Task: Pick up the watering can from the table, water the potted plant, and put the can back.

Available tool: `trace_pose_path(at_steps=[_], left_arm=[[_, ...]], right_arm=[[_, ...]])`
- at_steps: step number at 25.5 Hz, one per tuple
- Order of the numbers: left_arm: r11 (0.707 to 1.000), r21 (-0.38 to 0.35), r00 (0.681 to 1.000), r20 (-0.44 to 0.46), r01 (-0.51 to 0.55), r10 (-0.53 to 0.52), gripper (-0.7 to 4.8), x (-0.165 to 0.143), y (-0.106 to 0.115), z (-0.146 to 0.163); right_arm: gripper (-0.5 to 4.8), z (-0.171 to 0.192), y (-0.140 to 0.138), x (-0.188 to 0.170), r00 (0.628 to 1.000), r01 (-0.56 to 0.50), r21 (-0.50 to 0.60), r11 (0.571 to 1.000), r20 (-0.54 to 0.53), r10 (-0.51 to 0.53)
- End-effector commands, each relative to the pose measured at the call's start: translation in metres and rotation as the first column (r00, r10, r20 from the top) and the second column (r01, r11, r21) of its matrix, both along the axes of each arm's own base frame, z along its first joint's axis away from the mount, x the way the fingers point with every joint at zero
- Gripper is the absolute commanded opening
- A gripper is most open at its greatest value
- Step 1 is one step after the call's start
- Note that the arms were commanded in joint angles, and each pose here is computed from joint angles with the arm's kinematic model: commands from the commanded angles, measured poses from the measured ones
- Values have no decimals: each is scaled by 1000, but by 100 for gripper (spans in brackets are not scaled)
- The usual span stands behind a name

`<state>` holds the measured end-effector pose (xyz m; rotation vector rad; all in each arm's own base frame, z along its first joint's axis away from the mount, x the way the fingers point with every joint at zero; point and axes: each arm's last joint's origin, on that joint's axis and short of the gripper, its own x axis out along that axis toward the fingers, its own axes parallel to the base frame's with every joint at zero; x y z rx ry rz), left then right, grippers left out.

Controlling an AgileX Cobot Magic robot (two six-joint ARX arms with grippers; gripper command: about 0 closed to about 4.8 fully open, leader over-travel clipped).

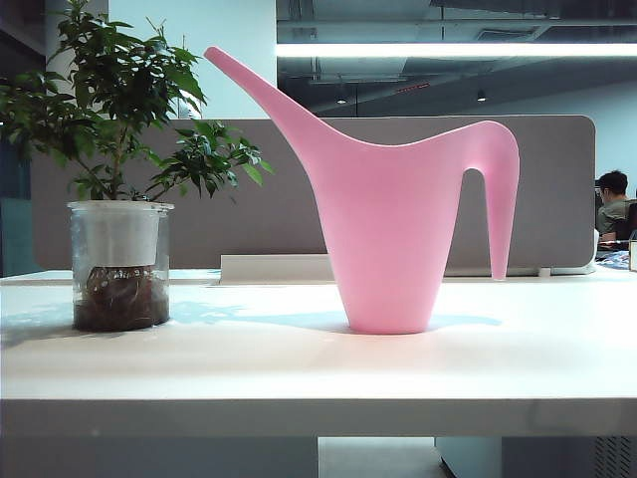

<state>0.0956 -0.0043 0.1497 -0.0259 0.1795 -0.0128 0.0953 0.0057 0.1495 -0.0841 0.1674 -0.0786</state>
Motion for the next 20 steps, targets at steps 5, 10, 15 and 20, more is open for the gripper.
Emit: trace_pose_path(at_steps=[5,10,15,20], left_arm=[[1000,0,1000,-3,2,-2,-5,0,0,-1],[1000,1,1000,-3,2,-2,-5,0,0,-1],[1000,5,997,-75,4,-3,-5,-4,0,12],[997,14,969,-237,82,-76,-5,-15,-6,57]], right_arm=[[-5,-1,0,0,1000,-1,2,1000,8,1],[-5,-1,0,0,1000,-1,2,1000,8,1],[-5,-1,0,0,1000,-1,2,1000,8,1],[-5,-1,0,0,1000,-1,2,1000,8,1]])
